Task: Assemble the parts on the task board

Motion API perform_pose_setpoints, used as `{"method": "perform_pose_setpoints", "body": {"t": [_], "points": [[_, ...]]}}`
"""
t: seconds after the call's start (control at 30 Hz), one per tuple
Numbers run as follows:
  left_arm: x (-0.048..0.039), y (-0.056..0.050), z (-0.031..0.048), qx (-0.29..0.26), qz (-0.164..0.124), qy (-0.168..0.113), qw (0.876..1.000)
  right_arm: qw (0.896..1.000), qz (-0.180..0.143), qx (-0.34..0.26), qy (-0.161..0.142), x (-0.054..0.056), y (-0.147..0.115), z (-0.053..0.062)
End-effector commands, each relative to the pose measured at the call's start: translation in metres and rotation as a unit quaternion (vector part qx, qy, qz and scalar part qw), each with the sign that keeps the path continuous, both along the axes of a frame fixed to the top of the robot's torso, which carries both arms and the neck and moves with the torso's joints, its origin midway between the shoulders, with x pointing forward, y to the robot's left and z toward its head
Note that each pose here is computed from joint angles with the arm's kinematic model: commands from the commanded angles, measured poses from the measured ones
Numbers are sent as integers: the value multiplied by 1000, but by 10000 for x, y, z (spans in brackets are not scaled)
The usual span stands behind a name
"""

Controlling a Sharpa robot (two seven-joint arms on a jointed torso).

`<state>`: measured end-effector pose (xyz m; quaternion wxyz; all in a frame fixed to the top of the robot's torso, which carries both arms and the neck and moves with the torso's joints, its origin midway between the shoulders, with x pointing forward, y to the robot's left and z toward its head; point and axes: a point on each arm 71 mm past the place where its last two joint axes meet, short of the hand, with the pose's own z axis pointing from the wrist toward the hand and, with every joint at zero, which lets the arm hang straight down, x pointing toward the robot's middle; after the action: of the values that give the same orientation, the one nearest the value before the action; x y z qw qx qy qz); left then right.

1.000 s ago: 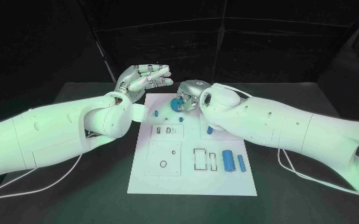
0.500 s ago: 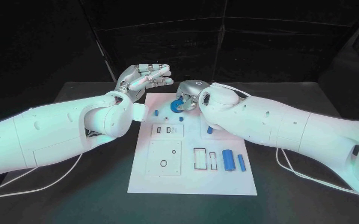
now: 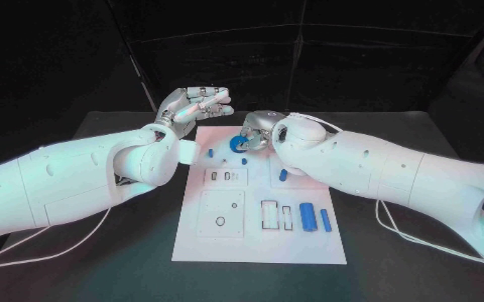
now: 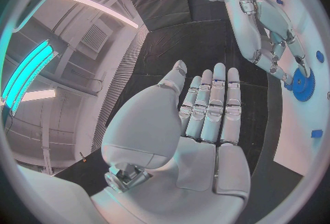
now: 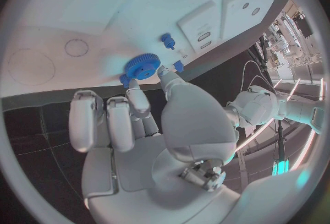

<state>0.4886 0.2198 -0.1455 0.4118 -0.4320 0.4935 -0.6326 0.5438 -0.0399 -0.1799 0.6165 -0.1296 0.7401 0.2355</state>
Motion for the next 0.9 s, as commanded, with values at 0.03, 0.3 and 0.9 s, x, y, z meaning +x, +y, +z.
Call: {"method": "perform_pose_setpoints", "body": {"t": [0.03, 0.3, 0.9], "points": [[5, 33, 17, -1, 2, -5, 1000, 997, -1, 67, -33, -23, -155, 112], [19, 133, 16, 2, 13, -6, 1000, 981, -19, 194, 14, -142, -915, 225], [90, 161, -41, 7, 15, 0, 1000, 917, -77, 373, 121, -205, -1980, 298]]}}
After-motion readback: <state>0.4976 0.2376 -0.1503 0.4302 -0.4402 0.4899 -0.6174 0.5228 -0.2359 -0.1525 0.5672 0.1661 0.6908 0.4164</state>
